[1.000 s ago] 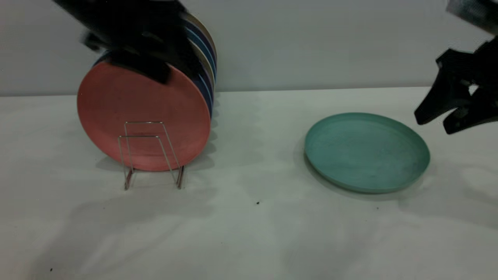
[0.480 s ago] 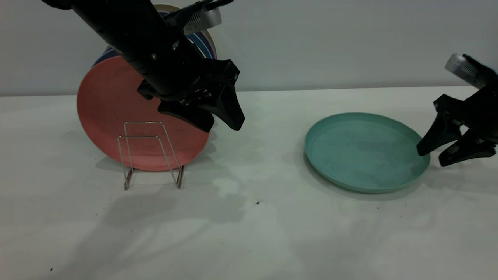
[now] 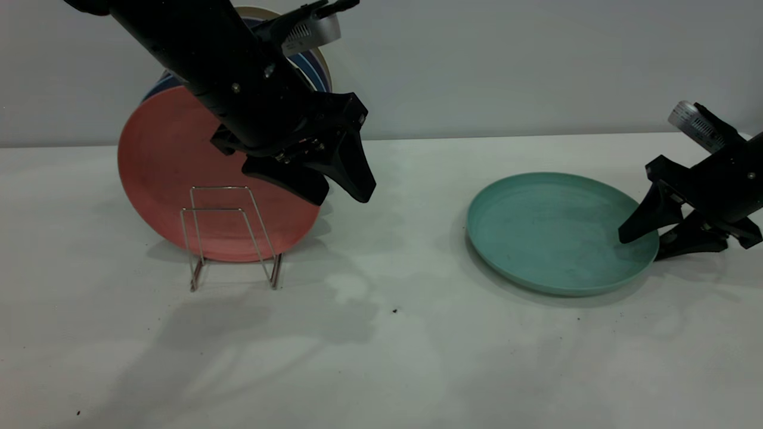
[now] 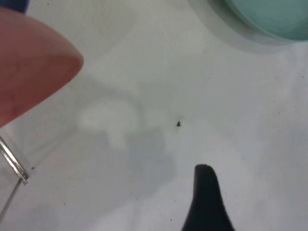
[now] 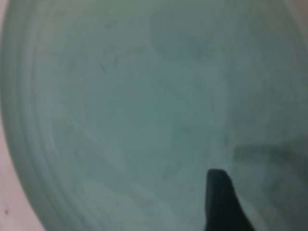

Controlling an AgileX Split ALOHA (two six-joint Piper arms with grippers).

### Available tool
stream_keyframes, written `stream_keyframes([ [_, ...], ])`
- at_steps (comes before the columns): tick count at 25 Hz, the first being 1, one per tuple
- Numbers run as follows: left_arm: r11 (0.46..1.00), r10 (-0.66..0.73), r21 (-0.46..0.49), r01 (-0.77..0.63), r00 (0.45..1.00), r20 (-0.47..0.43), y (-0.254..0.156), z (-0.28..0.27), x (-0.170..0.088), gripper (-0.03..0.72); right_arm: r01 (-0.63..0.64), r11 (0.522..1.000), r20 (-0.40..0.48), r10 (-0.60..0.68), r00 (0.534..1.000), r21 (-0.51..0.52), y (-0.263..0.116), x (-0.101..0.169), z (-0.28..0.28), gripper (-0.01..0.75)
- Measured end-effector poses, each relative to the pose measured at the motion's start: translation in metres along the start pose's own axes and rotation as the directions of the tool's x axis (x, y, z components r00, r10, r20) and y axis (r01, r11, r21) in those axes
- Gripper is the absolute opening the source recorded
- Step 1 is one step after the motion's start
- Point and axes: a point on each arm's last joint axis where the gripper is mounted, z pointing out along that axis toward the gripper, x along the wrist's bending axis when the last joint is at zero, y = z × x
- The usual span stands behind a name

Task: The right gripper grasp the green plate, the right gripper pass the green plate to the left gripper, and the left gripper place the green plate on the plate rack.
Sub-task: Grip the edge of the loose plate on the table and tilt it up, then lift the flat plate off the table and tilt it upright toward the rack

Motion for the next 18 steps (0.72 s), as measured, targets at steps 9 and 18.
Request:
stream_keyframes([
  [9,0.999,-0.043,-0.030,0.043,0.999,0.027,0.002,0.010,-0.007,0.555,0.039,0.999,-0.067,-0.039,0.997,-0.001,-0.003,-0.001,0.009,0.018],
  [18,0.987,-0.103,-0.116,0.107,0.994,0.035,0.008,0.018,-0.013,0.555,0.143,0.990,-0.308,-0.138,0.942,-0.005,-0.007,0.028,0.010,0.017],
])
